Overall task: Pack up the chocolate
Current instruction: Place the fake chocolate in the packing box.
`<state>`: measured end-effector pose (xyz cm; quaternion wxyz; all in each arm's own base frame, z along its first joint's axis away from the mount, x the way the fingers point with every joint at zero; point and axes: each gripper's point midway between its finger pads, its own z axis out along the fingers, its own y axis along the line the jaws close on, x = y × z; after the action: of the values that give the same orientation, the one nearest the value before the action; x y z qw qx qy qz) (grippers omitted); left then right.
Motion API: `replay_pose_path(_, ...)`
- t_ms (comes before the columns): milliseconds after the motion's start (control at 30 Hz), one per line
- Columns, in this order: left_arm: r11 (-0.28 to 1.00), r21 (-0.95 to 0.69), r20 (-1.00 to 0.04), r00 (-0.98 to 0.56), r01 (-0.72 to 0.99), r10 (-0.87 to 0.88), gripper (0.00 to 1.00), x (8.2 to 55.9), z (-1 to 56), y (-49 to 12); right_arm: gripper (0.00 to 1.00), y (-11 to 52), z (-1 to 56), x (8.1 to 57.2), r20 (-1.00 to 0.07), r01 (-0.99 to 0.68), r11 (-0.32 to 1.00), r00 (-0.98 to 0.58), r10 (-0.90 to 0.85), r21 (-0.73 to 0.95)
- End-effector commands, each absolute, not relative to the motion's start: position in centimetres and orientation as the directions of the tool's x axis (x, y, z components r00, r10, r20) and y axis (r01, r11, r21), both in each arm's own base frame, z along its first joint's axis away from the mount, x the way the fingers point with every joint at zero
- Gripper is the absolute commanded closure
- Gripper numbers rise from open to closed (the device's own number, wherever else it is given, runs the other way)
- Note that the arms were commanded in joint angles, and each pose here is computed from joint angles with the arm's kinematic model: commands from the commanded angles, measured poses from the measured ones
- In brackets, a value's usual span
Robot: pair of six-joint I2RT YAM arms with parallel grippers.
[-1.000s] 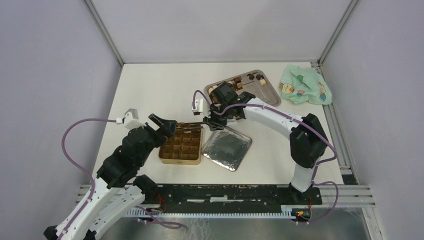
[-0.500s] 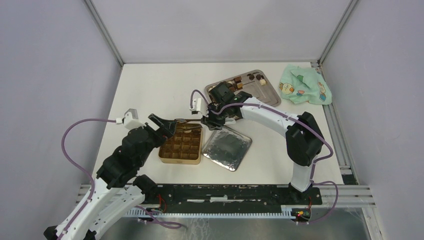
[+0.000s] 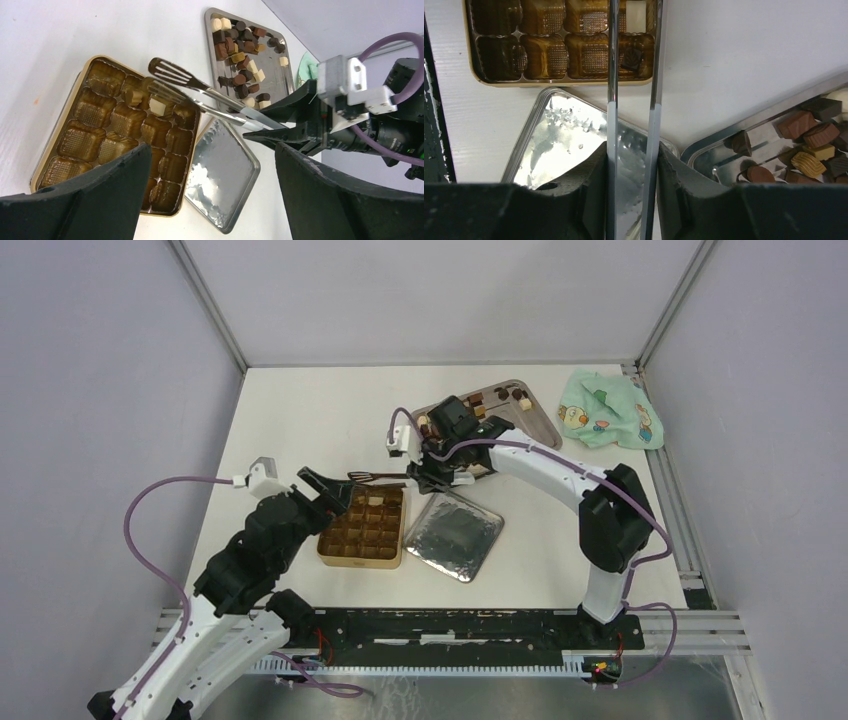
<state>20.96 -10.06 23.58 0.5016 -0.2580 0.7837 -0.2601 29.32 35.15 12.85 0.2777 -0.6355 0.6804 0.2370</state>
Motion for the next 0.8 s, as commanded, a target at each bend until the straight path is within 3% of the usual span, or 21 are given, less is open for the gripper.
replay_pose_path(0,0.705,-0.701,-0.646,-0.326,-0.103,-0.69,0.03,21.2,25.3,-10.2,0.62,34.5,18.7,30.0,-0.781,-0.993,0.098,-0.009,-0.624,-0.067)
replay_pose_path(467,0.705,-0.704,-0.634,-0.373,-0.083,-0.677,0.03,21.8,24.2,-11.8,0.62,16.6,17.0,38.0,-0.801,-0.86,0.51,-0.317,-0.508,0.017)
replay_pose_path(767,0.722,-0.687,-0.639,-0.404,-0.081,-0.654,0.03,22.8,23.4,-13.0,0.62,6.8,12.7,40.7,-0.698,-0.76,0.648,-0.439,-0.566,-0.047)
